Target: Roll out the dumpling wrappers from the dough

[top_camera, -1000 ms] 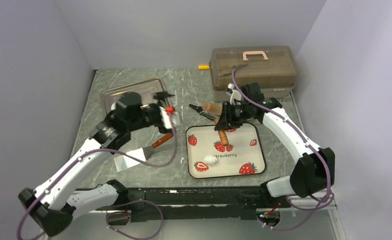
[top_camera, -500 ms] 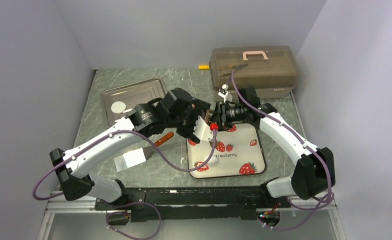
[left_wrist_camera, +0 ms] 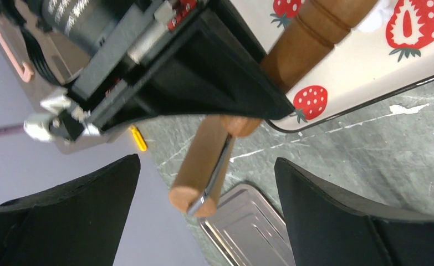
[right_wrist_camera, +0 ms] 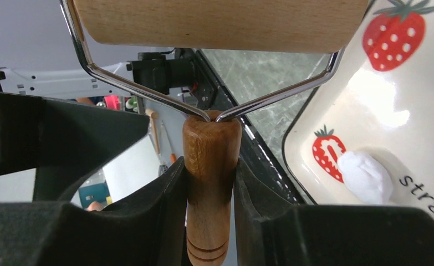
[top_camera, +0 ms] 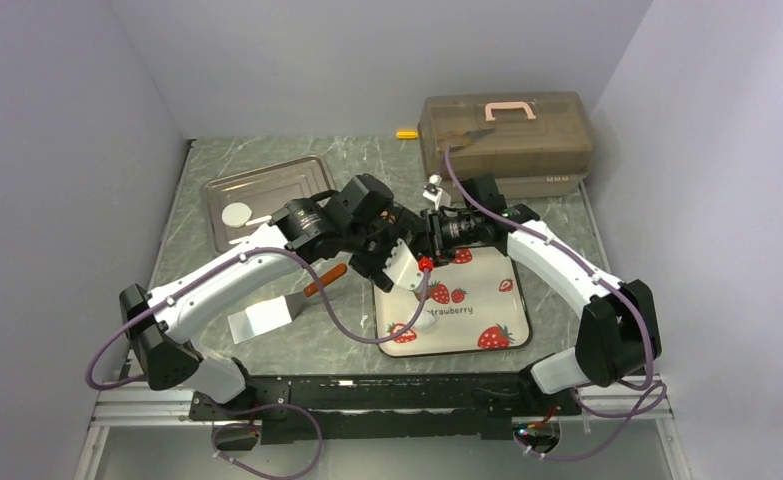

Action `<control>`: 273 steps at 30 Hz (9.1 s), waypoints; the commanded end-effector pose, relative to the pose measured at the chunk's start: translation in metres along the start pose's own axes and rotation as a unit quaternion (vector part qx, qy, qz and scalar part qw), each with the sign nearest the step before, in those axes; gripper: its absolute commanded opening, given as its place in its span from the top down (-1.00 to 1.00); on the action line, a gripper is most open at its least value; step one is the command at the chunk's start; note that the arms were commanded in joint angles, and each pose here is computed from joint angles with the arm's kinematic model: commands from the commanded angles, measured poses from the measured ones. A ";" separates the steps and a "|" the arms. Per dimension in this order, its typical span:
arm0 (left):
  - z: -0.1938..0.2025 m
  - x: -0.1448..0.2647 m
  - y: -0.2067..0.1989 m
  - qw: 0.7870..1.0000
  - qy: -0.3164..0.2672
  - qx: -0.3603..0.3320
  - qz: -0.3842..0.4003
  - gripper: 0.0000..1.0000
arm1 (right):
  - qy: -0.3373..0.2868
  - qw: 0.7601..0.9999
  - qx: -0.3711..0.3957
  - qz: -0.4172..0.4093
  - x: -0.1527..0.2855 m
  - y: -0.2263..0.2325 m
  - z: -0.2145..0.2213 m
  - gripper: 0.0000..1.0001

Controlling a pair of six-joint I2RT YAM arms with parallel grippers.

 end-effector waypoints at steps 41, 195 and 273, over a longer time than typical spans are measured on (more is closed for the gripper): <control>0.050 -0.081 -0.028 0.951 -0.123 0.281 0.038 1.00 | -0.177 0.930 0.312 0.085 0.042 0.005 -0.036 -0.99; 0.155 -0.188 -0.099 0.792 0.017 0.605 0.074 1.00 | -0.265 0.864 0.224 0.364 0.022 -0.093 0.043 1.00; 0.182 -0.173 -0.093 0.768 0.023 0.638 0.048 1.00 | -0.288 0.837 0.150 0.440 -0.004 -0.082 0.080 1.00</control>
Point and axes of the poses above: each gripper's point midway between its finger pads, its own x axis back along the fingers, its own y axis along the line the jaws close on, z = x × y, the point moved 5 cm from there along x, back along the fingers, and after that the axes turned 1 degree about x, right-handed, at the moved point
